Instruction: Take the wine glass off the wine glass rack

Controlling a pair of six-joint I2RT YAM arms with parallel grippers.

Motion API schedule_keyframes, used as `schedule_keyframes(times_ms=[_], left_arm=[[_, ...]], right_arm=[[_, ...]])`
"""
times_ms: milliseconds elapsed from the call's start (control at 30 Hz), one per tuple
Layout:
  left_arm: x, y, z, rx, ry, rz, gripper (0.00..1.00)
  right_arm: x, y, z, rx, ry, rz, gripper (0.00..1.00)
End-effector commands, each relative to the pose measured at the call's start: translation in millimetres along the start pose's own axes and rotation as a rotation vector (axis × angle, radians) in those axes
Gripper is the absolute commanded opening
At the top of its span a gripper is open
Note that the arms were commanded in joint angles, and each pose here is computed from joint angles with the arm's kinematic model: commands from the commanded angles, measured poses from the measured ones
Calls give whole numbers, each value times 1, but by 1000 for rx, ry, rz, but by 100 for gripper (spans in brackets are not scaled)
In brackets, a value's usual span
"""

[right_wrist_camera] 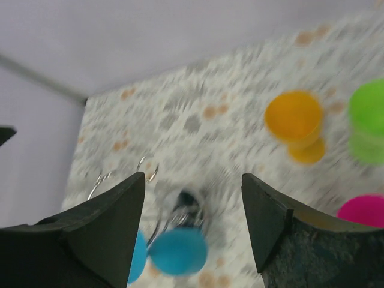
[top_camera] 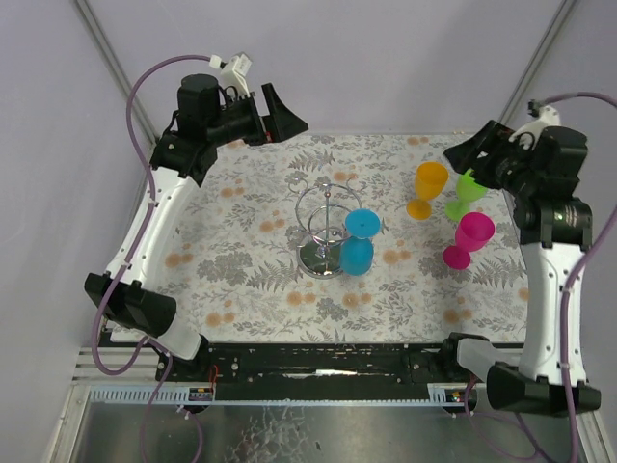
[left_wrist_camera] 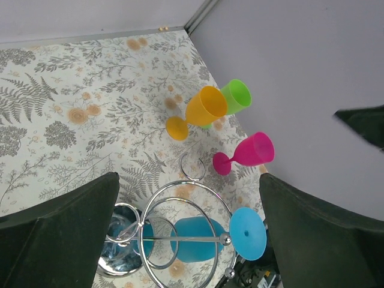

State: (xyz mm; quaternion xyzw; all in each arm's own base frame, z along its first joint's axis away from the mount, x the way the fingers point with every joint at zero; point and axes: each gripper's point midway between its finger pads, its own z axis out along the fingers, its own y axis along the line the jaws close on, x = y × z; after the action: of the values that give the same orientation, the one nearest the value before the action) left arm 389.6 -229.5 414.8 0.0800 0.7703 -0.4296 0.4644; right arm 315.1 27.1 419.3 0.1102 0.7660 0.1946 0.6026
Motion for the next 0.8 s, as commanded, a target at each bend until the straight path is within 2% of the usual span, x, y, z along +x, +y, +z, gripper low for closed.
schedule_keyframes(times_ms=[0, 100, 300, 633, 767], left_arm=[[-16, -5, -2, 56, -52, -33, 100], [-16, -5, -3, 61, -51, -43, 100], [-15, -3, -4, 73, -46, -74, 100], [-9, 3, 1, 86, -22, -116, 100], [-8, 3, 1, 84, -22, -113, 100]], right_arm=[[72, 43, -18, -194, 398, 334, 72], [86, 55, -20, -260, 467, 457, 71], [95, 72, -25, -368, 483, 621, 70], [153, 90, -18, -352, 640, 619, 68], [165, 93, -16, -344, 661, 623, 67]])
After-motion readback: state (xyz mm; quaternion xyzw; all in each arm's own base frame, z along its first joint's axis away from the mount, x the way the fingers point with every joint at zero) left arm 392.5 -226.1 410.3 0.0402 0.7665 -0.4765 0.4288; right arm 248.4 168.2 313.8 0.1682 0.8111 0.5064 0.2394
